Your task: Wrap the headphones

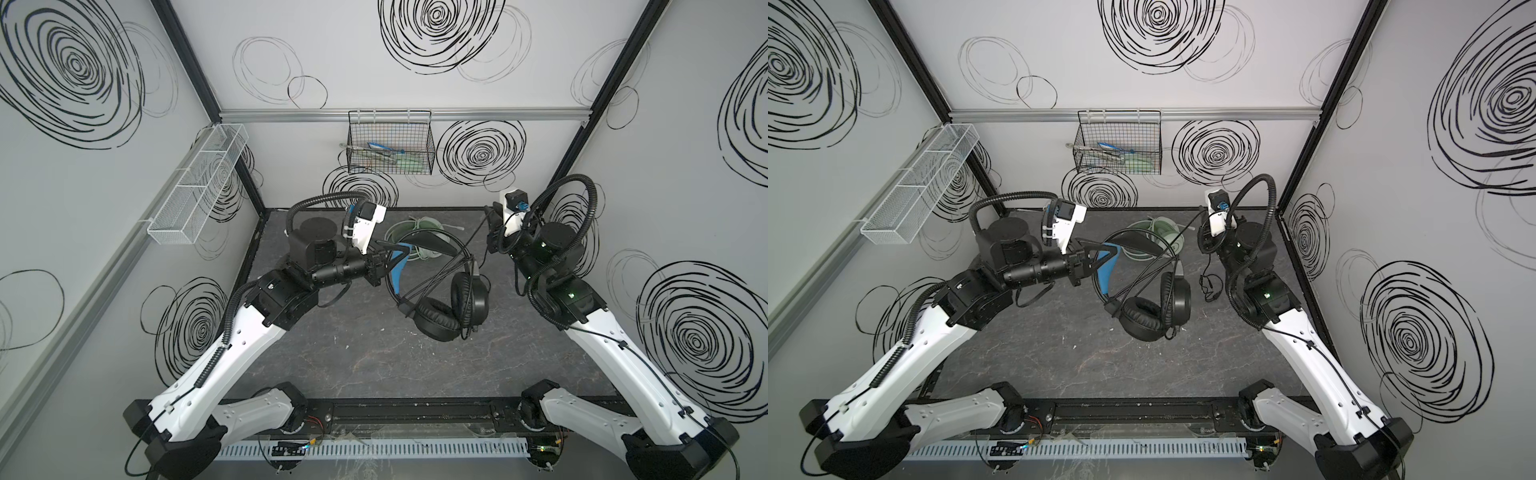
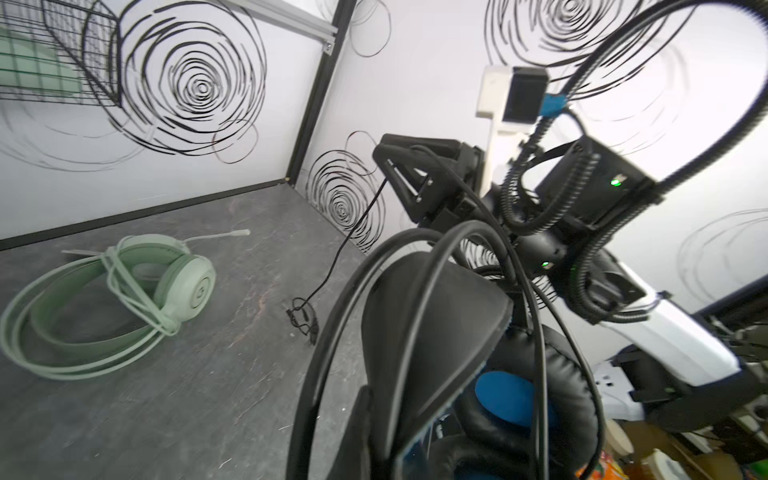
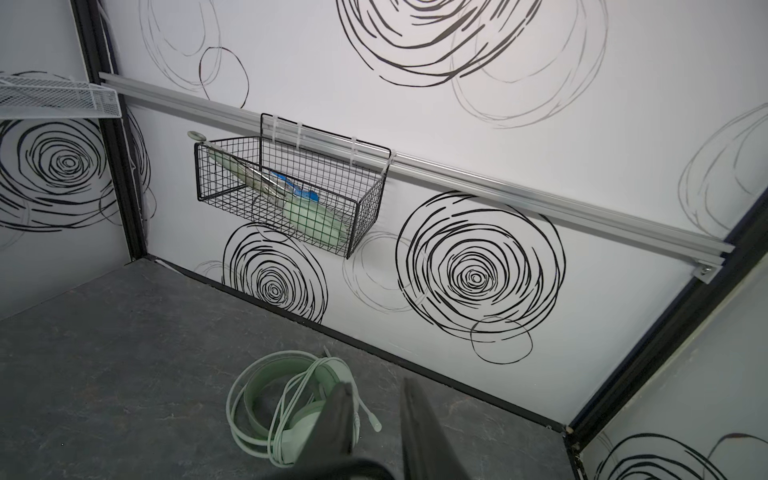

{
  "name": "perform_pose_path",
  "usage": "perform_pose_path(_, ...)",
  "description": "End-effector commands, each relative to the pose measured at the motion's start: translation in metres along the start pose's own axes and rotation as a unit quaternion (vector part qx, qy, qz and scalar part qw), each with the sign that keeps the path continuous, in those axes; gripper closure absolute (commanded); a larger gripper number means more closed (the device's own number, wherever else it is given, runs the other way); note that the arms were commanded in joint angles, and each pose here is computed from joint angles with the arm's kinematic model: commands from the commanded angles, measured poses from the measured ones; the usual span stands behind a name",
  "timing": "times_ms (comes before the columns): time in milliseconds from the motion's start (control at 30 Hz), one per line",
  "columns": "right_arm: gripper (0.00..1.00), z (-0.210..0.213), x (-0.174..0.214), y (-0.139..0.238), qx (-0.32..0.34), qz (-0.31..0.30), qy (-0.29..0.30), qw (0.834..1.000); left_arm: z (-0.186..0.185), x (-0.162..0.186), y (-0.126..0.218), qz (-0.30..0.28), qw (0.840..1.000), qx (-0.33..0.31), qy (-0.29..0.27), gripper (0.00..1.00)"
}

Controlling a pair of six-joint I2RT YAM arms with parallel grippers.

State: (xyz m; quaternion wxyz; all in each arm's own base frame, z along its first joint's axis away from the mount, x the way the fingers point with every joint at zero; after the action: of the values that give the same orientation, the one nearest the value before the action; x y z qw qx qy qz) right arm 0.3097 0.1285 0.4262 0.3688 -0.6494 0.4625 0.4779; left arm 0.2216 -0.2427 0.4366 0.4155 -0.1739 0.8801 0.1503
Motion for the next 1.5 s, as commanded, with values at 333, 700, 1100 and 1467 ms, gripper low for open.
perform_pose_path(333, 0.72, 0.013, -0.033, 0.013, -0.070, -0.096, -0.087, 0.989, -0.105, -0.093, 0.039, -0.182, 0.956, 0.230, 0.023, 1.00)
perform_pose_path(700, 0.71, 0.036, -0.023, 0.018, -0.130, -0.107, -0.130, 0.977, -0.148, -0.121, 0.028, -0.252, 0.922, 0.288, 0.055, 1.00)
perform_pose_path(1100, 0.71, 0.074, -0.016, 0.020, -0.203, -0.113, -0.175, 0.957, -0.160, -0.148, 0.011, -0.309, 0.884, 0.332, 0.118, 1.00)
perform_pose_path(1467, 0.74, 0.126, 0.004, 0.031, -0.271, -0.080, -0.208, 0.936, -0.110, -0.177, 0.008, -0.393, 0.881, 0.205, 0.165, 1.00)
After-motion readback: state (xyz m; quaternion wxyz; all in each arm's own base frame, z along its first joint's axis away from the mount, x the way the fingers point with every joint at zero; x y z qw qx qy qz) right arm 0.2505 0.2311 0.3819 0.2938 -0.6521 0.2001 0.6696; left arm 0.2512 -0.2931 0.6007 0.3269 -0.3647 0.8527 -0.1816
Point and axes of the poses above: each gripper's point midway between its finger pads, its own y axis back along the fingers, its own z axis along the line the jaws close on, x = y × z, the point moved 3 cm from there along y, back along the fingers, and after that the axes turned 7 degrees about y, right-handed, at the moved point
